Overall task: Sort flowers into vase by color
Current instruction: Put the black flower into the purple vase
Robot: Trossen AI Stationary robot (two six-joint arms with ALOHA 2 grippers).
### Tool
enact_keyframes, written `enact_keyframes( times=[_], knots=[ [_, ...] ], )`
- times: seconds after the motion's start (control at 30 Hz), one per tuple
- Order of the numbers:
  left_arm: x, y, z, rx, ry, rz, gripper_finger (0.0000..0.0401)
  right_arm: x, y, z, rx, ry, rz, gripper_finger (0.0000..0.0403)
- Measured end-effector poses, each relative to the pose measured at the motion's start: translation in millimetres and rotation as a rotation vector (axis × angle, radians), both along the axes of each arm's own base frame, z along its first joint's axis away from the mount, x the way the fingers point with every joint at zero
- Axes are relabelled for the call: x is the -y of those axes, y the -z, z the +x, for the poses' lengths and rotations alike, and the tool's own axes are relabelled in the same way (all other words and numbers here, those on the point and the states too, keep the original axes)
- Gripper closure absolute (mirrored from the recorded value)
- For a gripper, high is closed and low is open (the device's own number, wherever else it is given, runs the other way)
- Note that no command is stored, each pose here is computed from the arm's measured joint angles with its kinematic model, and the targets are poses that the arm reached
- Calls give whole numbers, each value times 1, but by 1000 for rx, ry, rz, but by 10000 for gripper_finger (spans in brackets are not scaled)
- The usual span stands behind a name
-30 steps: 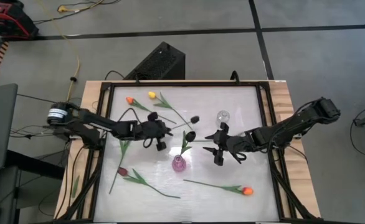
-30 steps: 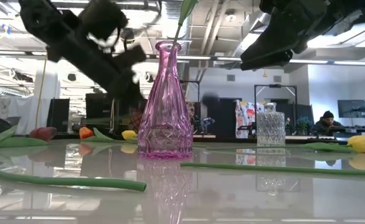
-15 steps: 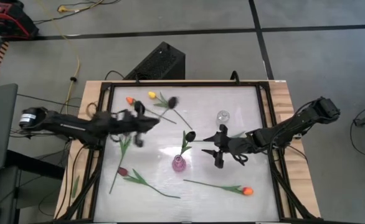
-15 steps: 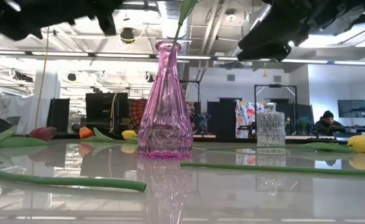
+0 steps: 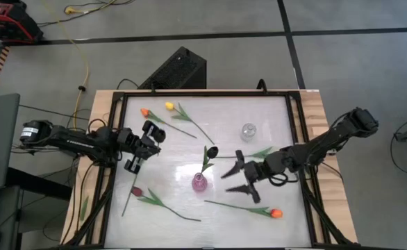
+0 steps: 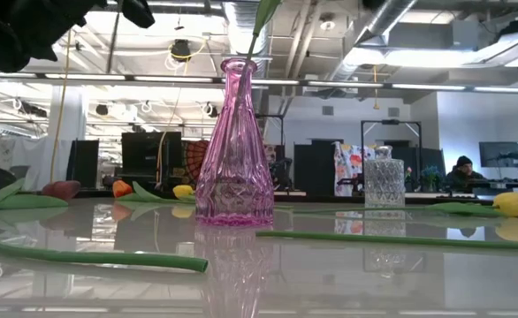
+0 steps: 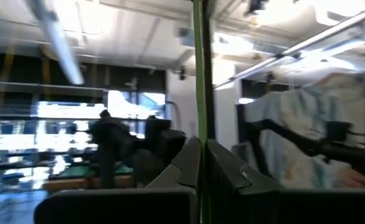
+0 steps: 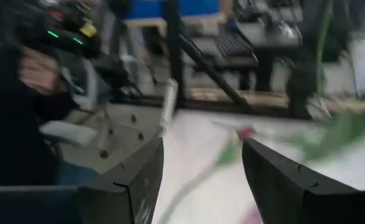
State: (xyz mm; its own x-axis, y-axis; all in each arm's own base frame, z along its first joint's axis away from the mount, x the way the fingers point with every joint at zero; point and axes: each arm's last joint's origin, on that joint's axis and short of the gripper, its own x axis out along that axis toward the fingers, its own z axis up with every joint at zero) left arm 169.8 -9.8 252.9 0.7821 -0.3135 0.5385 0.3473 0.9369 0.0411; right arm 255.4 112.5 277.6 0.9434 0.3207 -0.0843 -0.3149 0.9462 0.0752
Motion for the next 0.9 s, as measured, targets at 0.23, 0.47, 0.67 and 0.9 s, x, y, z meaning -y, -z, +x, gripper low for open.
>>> enact_keyframes(
  times=[0.23, 0.47, 0.67, 0.9],
  knots=[
    [24, -3, 28, -51, 109, 88, 401, -16, -23, -8, 290, -53, -148, 159],
    [38, -4, 71, -114, 139, 108, 401, -15, -19, 3, 337, 27, -185, 159],
    [44, -6, 101, -206, 156, 115, 401, -22, -16, 35, 337, 62, -281, 159],
    [52, -16, 118, -303, 186, 148, 401, -31, -29, 61, 295, 181, -383, 159]
  ],
)
